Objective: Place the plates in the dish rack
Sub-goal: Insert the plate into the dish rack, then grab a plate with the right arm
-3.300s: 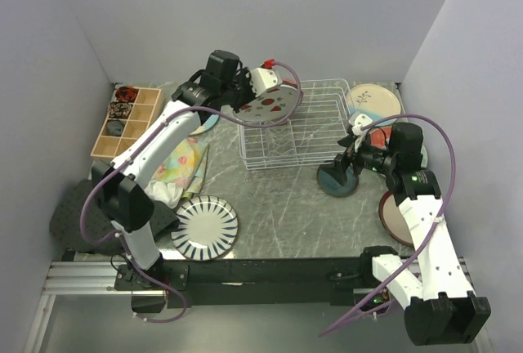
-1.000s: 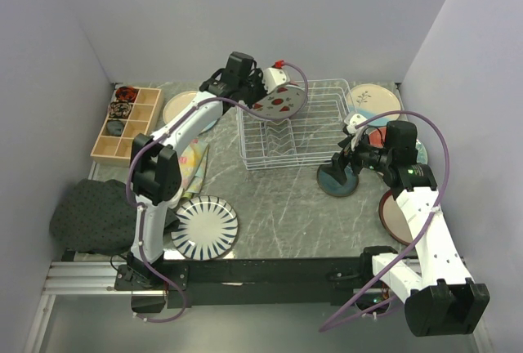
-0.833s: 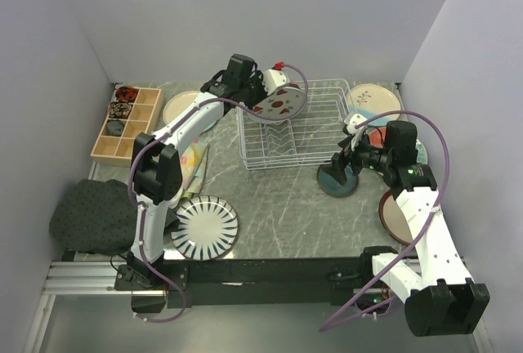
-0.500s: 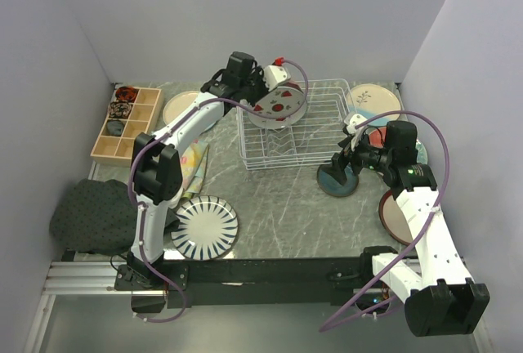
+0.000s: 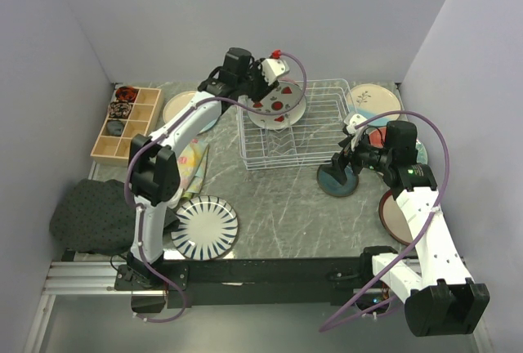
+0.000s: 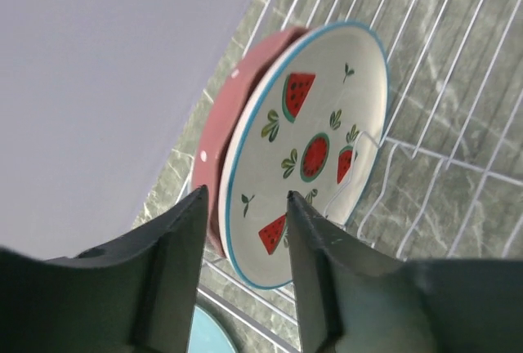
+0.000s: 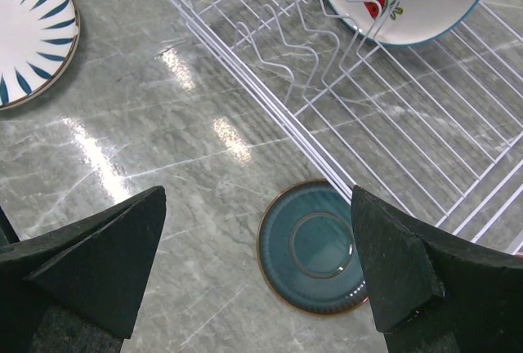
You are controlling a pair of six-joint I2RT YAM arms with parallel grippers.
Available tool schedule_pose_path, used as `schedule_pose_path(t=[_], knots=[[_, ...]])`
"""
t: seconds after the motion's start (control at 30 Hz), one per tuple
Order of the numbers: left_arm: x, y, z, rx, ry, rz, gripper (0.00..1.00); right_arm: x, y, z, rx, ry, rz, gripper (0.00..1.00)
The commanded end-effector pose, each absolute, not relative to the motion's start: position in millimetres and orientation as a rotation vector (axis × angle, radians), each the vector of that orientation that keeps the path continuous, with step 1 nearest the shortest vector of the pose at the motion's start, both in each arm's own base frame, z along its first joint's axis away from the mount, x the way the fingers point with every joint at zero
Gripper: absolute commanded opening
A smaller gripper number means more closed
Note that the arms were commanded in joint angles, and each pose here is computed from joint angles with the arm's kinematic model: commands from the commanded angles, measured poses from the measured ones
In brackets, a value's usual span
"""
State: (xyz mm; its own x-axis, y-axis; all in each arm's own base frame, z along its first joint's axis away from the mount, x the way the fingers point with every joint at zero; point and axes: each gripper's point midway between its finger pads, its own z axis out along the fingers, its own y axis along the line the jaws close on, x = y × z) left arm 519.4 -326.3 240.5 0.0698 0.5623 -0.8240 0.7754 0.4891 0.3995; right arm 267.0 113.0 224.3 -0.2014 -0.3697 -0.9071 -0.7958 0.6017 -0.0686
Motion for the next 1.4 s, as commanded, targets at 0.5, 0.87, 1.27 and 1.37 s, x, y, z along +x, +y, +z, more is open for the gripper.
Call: schedule_pose_path(t=[0.5,0.87,1.27,1.37], knots=[[399.5,-297.3,422.3,0.913,1.295,-0.524,0.99,272.8,95.8,195.1,-1.056,1.894,0.406,1.00],[340.5,-275.4,416.8,0.683,1.461,-0.788,0.99,272.2,91.6,133.4,-1.249,2.019,0.200,1.00],[268.2,-231.8,296.3,0.429,1.748,-0.911,0.99,276.0,75.9,66.1,-1.312,2.250,-0.126,1.00],[259.5,-225.2,277.9,0.405,1.755,-0.910,0.99,274.6,70.1,52.5,-1.335,2.313,-0.167,1.00]])
